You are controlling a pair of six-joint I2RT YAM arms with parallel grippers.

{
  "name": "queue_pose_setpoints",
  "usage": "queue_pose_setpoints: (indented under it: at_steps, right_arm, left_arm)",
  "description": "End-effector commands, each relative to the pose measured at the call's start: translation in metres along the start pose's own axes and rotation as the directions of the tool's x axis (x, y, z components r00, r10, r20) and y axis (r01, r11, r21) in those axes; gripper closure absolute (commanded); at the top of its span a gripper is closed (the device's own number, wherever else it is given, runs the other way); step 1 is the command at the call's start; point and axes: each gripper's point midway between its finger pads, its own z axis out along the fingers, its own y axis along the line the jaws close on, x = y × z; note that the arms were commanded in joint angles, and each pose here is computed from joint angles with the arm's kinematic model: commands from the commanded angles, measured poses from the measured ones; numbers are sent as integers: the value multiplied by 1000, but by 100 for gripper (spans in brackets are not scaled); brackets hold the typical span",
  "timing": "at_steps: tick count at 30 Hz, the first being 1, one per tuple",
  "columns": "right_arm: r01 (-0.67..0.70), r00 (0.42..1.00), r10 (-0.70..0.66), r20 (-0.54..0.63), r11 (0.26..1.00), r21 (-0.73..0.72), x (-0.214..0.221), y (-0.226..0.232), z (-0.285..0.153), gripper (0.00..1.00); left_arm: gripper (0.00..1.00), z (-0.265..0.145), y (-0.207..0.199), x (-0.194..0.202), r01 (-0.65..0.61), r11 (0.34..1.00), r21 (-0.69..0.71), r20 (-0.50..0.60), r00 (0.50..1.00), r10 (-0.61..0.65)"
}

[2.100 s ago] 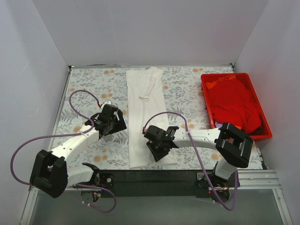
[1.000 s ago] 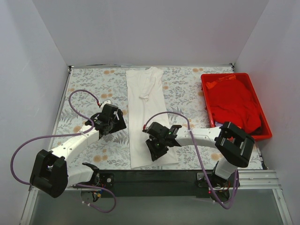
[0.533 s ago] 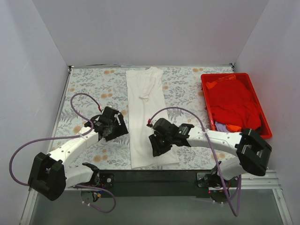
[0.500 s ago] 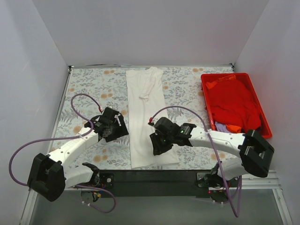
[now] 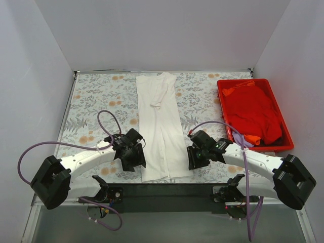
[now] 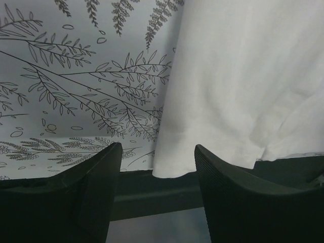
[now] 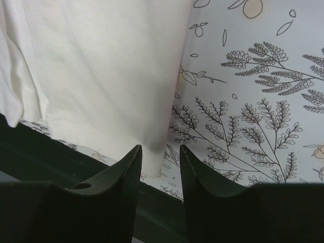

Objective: Fold and stack the t-shirts
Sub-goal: Fold the tshirt

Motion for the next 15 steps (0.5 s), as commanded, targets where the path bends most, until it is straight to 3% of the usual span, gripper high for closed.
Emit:
queue_pose_setpoints:
  at_steps: [1, 15]
  right_arm:
    - [-2, 1000, 2, 3, 1000, -30, -2, 5, 1, 58]
    - [-46, 994, 41, -100, 998, -50, 30, -1, 14, 62]
  left_arm:
    - [43, 4, -1, 11, 33, 999, -30, -36, 999, -34]
    - [47, 16, 0, 34, 2, 996, -87, -84, 996, -10]
